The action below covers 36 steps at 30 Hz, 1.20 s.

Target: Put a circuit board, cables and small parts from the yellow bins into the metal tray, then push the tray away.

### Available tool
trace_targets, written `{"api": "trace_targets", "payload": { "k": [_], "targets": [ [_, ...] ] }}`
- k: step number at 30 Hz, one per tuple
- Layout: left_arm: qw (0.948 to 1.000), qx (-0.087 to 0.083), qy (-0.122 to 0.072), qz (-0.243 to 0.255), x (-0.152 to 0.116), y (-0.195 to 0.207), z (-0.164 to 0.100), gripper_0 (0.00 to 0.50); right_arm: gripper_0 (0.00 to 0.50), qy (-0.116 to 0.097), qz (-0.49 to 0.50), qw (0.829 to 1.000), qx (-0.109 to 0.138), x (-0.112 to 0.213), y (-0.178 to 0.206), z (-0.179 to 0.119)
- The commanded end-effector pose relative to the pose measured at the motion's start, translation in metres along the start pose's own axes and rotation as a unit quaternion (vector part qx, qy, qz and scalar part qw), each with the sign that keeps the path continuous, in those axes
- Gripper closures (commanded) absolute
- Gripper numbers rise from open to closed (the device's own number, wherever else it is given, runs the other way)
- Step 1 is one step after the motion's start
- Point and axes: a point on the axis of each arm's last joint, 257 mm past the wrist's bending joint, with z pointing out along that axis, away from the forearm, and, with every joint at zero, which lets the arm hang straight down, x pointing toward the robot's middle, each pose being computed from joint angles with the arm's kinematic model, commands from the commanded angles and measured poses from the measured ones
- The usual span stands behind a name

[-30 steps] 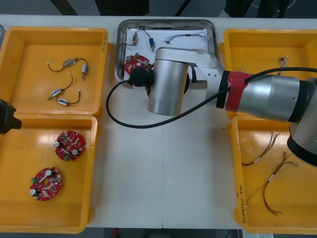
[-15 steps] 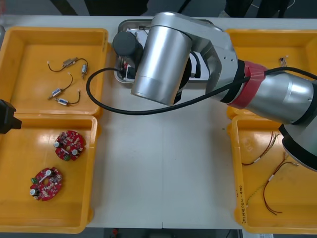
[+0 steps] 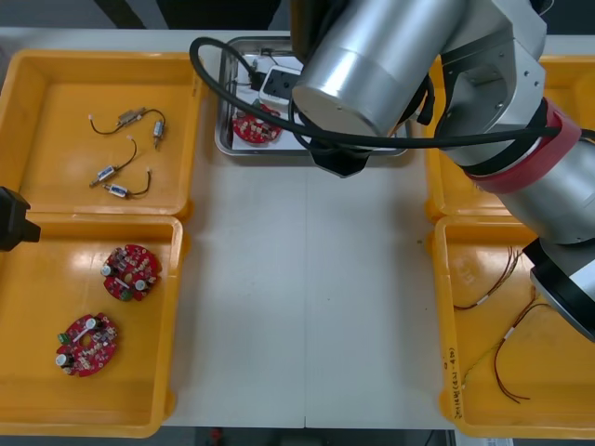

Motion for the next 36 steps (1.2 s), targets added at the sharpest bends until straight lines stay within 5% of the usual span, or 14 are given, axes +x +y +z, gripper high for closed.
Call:
{"api": "trace_targets", "payload": {
  "k": [1,15,36],
  "targets": [
    [0.9983,-0.028,-0.009,0.049,-0.002,0.018,-0.012,0.0,0.0,-0.028,0.075,0.997,-0.008,0.013,-0.017,-0.012],
    [0.9983,-0.028,-0.009,0.049,-0.002,0.018,-0.012,0.0,0.0,-0.031,0.221,0.975,-0.017,0.109,-0.066,-0.016],
    [0.9983,-0.028,-0.009,0.049,-0.002,0.018,-0.012,0.0,0.0,0.003,0.426,0.904,0.025,0.283,-0.097,-0.029]
  ]
}}
